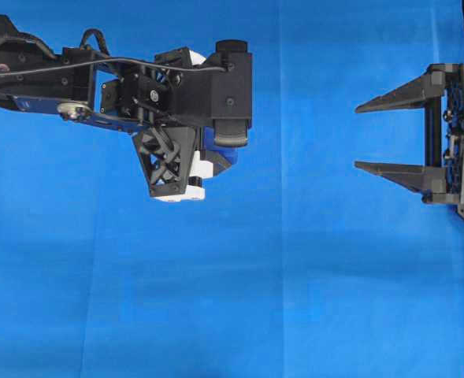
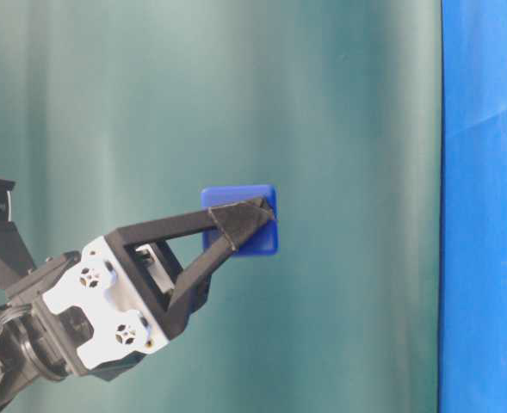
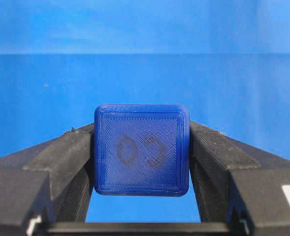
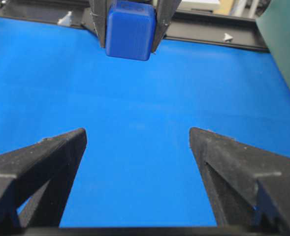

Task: Handover the blue block to the right arm after grasping it with the left arm, then place it in the designated position.
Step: 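Lift the cube with the left gripper and raise it upright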

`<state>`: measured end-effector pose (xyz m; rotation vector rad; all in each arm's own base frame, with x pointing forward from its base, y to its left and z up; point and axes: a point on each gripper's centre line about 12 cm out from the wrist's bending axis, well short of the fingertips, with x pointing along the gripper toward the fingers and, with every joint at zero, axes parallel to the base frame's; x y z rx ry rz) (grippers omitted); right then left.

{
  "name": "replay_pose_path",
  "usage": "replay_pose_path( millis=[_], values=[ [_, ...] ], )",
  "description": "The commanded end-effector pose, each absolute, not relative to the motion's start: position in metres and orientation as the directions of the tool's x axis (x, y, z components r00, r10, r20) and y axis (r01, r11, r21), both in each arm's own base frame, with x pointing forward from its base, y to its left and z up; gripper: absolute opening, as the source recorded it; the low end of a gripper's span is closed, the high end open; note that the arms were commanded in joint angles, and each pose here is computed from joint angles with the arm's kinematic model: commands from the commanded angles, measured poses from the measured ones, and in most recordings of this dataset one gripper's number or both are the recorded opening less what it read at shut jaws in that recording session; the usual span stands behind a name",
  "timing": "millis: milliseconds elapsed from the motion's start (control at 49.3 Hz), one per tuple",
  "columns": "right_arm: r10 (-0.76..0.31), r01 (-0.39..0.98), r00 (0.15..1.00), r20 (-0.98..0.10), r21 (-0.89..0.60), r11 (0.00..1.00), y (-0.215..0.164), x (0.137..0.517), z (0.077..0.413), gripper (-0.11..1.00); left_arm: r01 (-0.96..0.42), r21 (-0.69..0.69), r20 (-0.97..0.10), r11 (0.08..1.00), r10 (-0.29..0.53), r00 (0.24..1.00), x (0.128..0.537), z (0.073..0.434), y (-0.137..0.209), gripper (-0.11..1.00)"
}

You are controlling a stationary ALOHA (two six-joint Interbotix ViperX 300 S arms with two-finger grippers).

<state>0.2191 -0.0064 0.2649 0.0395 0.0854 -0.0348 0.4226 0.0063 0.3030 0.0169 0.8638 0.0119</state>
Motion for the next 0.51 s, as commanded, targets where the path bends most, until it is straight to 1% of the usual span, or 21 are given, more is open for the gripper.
replay_pose_path(
  millis=[0,486],
  values=[
    [-0.034,0.036,0.998,-0.055,0.041,0.999,-0.0066,0.2225,0.2755,0.97,-0.004,0.021,-0.722,1.0,0.018,0.692,0.4183,0.3241,0.0057,0.48],
    [-0.034,0.036,0.998,-0.057,0.041,0.999,-0.0066,0.2225,0.2753,0.97,-0.004,0.021,-0.724,1.0,0.018,0.689,0.418,0.3225,0.0057,0.48]
  ],
)
